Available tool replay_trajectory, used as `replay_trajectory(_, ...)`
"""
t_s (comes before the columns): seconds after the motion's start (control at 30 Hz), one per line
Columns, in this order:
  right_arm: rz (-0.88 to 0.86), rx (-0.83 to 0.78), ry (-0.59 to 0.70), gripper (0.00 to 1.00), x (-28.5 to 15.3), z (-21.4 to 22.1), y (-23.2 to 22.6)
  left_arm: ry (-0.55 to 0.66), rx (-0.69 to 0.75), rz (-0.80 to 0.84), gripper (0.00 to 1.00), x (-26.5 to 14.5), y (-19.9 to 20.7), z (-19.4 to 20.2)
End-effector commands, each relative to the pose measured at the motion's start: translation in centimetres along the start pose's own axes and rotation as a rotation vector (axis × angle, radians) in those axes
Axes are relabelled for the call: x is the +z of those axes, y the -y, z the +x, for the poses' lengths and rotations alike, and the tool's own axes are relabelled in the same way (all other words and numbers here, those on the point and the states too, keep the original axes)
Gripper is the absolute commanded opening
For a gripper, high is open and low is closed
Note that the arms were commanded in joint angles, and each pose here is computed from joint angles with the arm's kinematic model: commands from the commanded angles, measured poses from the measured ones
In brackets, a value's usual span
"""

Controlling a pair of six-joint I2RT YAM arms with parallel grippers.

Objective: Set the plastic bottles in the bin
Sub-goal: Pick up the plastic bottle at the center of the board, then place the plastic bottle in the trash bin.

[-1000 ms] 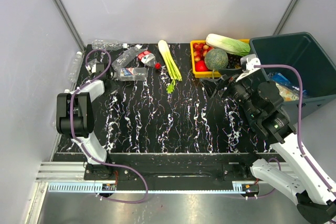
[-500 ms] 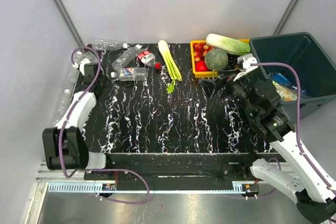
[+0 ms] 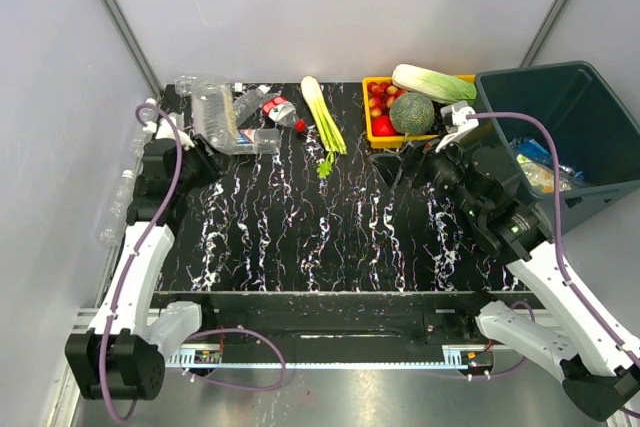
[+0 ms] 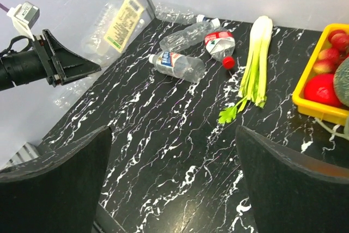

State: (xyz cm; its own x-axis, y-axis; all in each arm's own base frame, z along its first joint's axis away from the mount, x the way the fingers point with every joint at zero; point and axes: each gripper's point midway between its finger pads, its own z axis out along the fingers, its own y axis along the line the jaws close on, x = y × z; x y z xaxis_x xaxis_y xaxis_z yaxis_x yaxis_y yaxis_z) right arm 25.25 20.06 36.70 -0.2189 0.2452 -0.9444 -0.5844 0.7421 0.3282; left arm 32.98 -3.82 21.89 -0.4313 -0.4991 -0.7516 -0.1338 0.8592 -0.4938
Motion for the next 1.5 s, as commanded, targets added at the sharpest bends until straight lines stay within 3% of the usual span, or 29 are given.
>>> replay_trajectory(0.0, -0.061, 0.072, 0.01, 0.99, 0.4, -0.4, -1.5, -0.101, 0.154, 0.334, 0.0, -2.4, 6.4, 3.0)
replay_trajectory(0.2, -0.073, 0.179, -0.012, 1.0, 1.8, 0.6, -1.8, -0.244, 0.283, 0.566, 0.0, -5.1, 9.7, 8.8)
replay_trajectory(0.47, -0.11, 0.393, -0.058, 0.98, 5.6, 2.9, -2.3, -0.33, 0.446, 0.754, 0.0, -9.0, 12.1, 12.0)
replay_trajectory(0.77, 0.035, 0.701, -0.133, 0.97, 10.2, 7.0, -0.2, -0.28, 0.488, 0.732, 0.0, -9.7, 12.2, 11.9)
replay_trajectory(1.07, 0.052, 0.756, -0.212, 0.97, 13.0, 9.4, -1.4, -0.233, 0.493, 0.706, 0.0, -9.8, 12.1, 11.0)
replay_trajectory(1.27, 0.004, 0.828, -0.192, 0.97, 14.1, 10.2, -2.6, -0.219, 0.488, 0.732, 0.0, -10.2, 12.5, 10.9)
replay_trajectory(1.4, -0.042, 0.867, -0.138, 0.87, 14.4, 9.3, -3.2, -0.224, 0.486, 0.735, 0.0, -10.2, 12.4, 11.1)
replay_trajectory(1.47, -0.066, 0.868, -0.114, 0.73, 14.6, 8.9, -3.4, -0.23, 0.486, 0.742, 0.0, -10.3, 12.5, 11.1)
